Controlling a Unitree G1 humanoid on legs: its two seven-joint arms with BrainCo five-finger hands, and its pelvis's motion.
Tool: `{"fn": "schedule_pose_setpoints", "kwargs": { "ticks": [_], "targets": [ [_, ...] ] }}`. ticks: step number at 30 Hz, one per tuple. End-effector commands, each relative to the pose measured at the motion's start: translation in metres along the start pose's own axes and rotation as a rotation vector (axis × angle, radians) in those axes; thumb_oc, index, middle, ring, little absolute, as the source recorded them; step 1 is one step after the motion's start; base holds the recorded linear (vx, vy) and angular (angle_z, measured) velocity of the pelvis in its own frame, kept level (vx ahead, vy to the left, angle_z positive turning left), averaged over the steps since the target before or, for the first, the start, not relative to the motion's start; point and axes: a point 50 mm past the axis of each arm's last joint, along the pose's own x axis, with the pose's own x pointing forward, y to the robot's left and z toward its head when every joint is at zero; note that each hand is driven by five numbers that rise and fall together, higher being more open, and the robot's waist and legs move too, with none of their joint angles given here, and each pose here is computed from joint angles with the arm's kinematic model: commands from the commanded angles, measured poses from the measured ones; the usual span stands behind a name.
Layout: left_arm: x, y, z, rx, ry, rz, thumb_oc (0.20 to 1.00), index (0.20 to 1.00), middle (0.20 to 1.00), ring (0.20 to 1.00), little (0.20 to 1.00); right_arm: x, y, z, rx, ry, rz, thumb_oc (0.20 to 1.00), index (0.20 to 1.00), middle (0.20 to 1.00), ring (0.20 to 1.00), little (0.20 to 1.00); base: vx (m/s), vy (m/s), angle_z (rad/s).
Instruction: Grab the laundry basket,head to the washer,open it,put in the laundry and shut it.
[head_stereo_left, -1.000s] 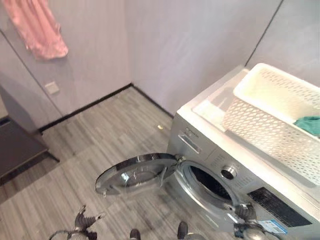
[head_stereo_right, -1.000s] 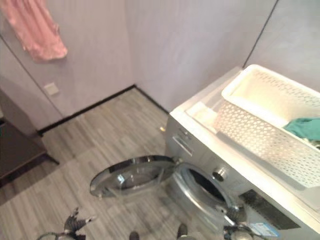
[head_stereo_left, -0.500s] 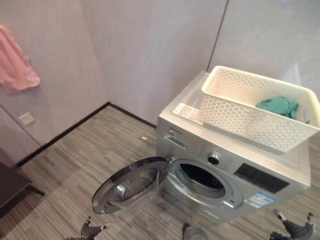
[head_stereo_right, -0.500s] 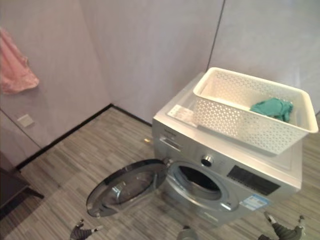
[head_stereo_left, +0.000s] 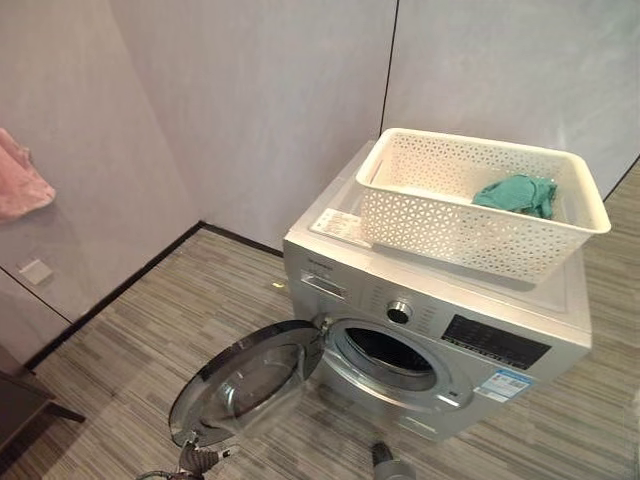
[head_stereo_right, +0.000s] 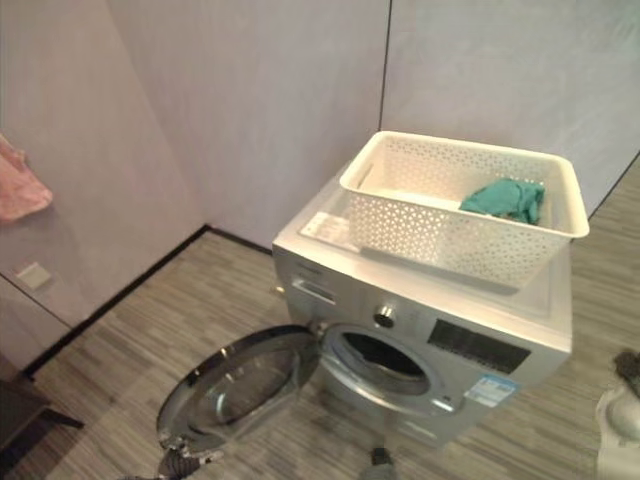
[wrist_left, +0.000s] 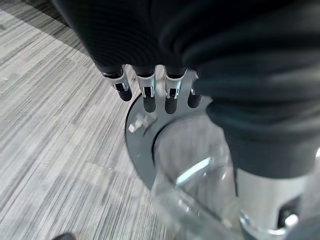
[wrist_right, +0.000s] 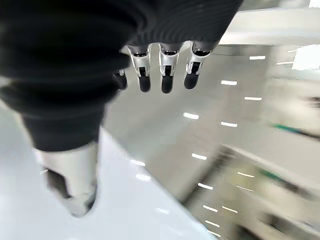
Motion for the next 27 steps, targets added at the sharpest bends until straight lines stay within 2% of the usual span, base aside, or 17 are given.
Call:
{"fn": "schedule_pose_setpoints", "kwargs": {
  "ticks": [1, 5, 7, 8, 9, 12, 14, 16, 20, 23, 27],
  "targets": [
    [0.015, 0.02, 0.035, 0.03, -0.092, 0.047, 1.0, 1.0, 1.0, 1.0, 1.0, 0.058, -0.009, 0.044, 0.109, -0.28, -0.021, 1.0, 1.0, 1.0, 1.0, 1.0, 0.23, -0.262, 0.6],
    [0.015, 0.015, 0.032, 0.034, -0.065, 0.021, 1.0, 1.0, 1.0, 1.0, 1.0, 0.079, -0.008, 0.065, 0.14, -0.399, 0.088, 1.0, 1.0, 1.0, 1.0, 1.0, 0.09, -0.183, 0.53],
    [0.015, 0.012, 0.03, 0.034, -0.055, 0.003, 1.0, 1.0, 1.0, 1.0, 1.0, 0.094, -0.008, 0.074, 0.077, -0.472, 0.174, 1.0, 1.0, 1.0, 1.0, 1.0, 0.06, -0.176, 0.34],
    [0.015, 0.009, 0.029, 0.041, -0.049, -0.014, 1.0, 1.0, 1.0, 1.0, 1.0, 0.105, -0.001, 0.072, 0.037, -0.465, 0.298, 1.0, 1.0, 1.0, 1.0, 1.0, 0.06, -0.17, 0.3],
    [0.015, 0.008, 0.029, 0.039, -0.048, -0.017, 1.0, 1.0, 1.0, 1.0, 1.0, 0.106, -0.001, 0.072, 0.038, -0.466, 0.3, 1.0, 1.0, 1.0, 1.0, 1.0, 0.05, -0.164, 0.31],
    [0.014, 0.0, 0.027, 0.014, -0.029, -0.081, 1.0, 1.0, 1.0, 1.0, 1.0, 0.115, 0.013, 0.062, 0.019, -0.376, 0.625, 1.0, 1.0, 1.0, 1.0, 1.0, 0.03, -0.115, 0.2],
    [0.013, -0.004, 0.027, 0.018, -0.028, -0.105, 1.0, 1.0, 1.0, 1.0, 1.0, 0.121, 0.012, 0.062, -0.005, -0.366, 0.682, 1.0, 1.0, 1.0, 1.0, 1.0, 0.04, -0.064, 0.29],
    [0.011, -0.005, 0.021, 0.006, -0.012, -0.162, 1.0, 1.0, 1.0, 1.0, 1.0, 0.13, 0.009, 0.054, -0.125, -0.3, 0.886, 1.0, 1.0, 1.0, 1.0, 1.0, 0.05, -0.063, 0.26],
    [0.008, -0.01, 0.014, -0.011, 0.003, -0.224, 1.0, 1.0, 1.0, 1.0, 1.0, 0.146, -0.004, 0.052, -0.215, -0.233, 1.005, 1.0, 1.0, 1.0, 1.0, 1.0, 0.03, -0.036, 0.1],
    [0.003, -0.012, -0.001, -0.06, 0.038, -0.25, 1.0, 1.0, 1.0, 1.0, 1.0, 0.152, 0.011, 0.027, -0.42, -0.128, 1.175, 1.0, 1.0, 1.0, 1.0, 1.0, 0.01, -0.06, -0.13],
    [0.003, -0.011, -0.002, -0.083, 0.043, -0.234, 1.0, 1.0, 1.0, 1.0, 1.0, 0.152, 0.022, 0.016, -0.452, -0.094, 1.188, 1.0, 1.0, 1.0, 1.0, 1.0, -0.02, -0.043, -0.15]
  ]
}}
